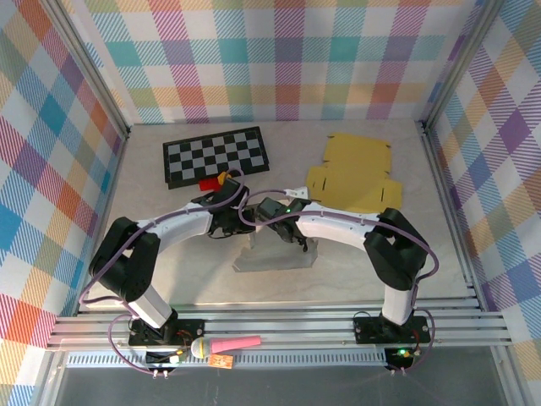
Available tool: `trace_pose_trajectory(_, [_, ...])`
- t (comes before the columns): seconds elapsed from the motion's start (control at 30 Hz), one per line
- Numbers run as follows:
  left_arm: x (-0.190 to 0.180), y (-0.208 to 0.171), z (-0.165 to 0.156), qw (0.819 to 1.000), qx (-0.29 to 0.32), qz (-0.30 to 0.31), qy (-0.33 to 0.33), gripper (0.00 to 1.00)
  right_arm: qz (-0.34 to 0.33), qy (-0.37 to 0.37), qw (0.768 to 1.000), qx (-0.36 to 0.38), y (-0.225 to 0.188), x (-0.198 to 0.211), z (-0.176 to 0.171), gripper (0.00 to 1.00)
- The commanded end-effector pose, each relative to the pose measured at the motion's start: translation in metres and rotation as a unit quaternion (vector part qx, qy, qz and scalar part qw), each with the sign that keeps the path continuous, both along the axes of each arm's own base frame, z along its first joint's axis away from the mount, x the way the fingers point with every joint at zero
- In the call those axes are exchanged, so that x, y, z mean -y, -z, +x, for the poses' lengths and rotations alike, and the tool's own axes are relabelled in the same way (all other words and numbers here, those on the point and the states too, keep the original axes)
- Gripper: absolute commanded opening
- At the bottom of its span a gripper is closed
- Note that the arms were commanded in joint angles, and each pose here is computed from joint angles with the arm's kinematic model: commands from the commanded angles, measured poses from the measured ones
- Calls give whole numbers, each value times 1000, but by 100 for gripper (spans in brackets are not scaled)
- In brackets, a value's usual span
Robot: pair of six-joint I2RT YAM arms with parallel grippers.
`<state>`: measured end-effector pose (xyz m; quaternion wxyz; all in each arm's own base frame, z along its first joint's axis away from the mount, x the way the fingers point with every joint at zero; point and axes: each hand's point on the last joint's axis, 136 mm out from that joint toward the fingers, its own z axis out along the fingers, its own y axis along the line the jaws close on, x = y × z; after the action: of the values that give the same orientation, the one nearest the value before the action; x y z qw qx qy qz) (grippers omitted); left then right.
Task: Fold the paper box
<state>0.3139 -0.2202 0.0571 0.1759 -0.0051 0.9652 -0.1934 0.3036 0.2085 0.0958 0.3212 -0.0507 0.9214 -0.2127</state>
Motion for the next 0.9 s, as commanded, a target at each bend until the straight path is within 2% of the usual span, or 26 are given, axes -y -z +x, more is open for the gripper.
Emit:
trace_pose_trajectory(0.0, [-16, 16, 8, 998, 21, 37, -47, 9, 1, 12, 1000, 5, -3, 9, -5, 0])
trace_pose_trajectory(0.17, [-17, 18, 7, 997, 26, 60, -42, 2, 4, 13, 1000, 7, -4, 8, -6, 0])
trace_pose_trajectory(0.37, [-31, 23, -2, 988, 28, 135, -66, 0, 15, 7, 1000, 3, -2, 3, -6, 0])
trace_pose_trajectory(0.5, [-38, 23, -6, 976, 38, 196, -92, 0, 26, 4, 1000, -4, 2, 0, -8, 0])
trace_pose_trajectory(0.7, [-34, 23, -10, 966, 55, 234, -99, 0, 37, -4, 999, -11, 4, -4, -8, 0])
trace_pose_trajectory(0.87, [-29, 22, -10, 965, 61, 237, -90, 0, 41, -6, 999, -16, 7, -5, -10, 0])
